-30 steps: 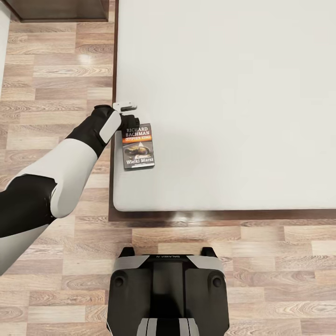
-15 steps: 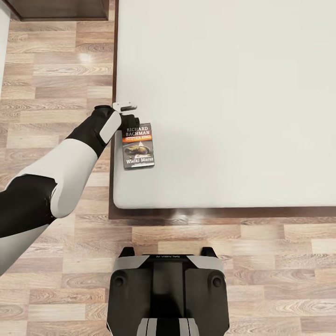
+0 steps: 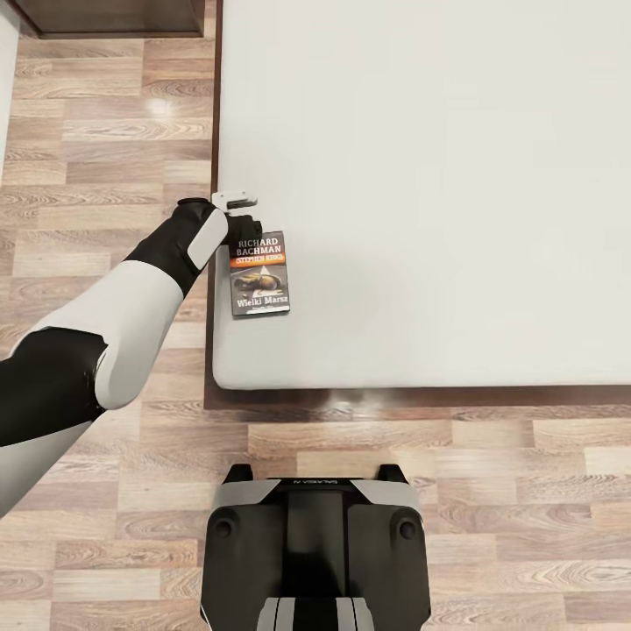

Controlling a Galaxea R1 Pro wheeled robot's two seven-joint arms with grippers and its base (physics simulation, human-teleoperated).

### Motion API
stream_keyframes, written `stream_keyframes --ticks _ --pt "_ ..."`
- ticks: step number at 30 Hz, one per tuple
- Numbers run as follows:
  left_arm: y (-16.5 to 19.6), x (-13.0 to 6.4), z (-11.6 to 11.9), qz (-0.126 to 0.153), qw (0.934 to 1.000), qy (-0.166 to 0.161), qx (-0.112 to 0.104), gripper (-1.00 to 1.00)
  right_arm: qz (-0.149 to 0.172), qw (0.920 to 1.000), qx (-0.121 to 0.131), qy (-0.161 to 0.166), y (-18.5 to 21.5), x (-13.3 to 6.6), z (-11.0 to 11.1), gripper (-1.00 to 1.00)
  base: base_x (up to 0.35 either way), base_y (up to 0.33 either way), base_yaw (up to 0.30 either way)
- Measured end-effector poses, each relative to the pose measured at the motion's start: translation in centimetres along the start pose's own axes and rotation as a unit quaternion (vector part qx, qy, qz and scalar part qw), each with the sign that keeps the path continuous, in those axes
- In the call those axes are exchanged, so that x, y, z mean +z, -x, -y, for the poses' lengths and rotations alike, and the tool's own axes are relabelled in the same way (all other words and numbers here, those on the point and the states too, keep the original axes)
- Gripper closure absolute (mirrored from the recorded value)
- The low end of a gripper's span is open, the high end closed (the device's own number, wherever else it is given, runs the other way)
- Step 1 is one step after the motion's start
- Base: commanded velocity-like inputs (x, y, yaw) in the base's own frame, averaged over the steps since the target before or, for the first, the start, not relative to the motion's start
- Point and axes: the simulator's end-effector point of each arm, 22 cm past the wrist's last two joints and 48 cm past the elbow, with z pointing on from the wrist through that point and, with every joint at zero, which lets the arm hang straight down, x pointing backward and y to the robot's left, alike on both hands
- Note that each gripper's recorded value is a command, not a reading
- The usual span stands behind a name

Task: In the bedroom, move the book from the bed onto either nightstand, and place the two sandals side by side next to the bed.

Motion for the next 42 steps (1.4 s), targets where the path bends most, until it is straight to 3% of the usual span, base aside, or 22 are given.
stream_keyframes --ticks 42 --pt "-0.04 -0.01 0.13 0.0 1.0 0.0 0.005 -1.0 0.001 1.0 0.0 0.0 0.1 -0.04 -0.05 -1.0 -0.041 0.0 0.0"
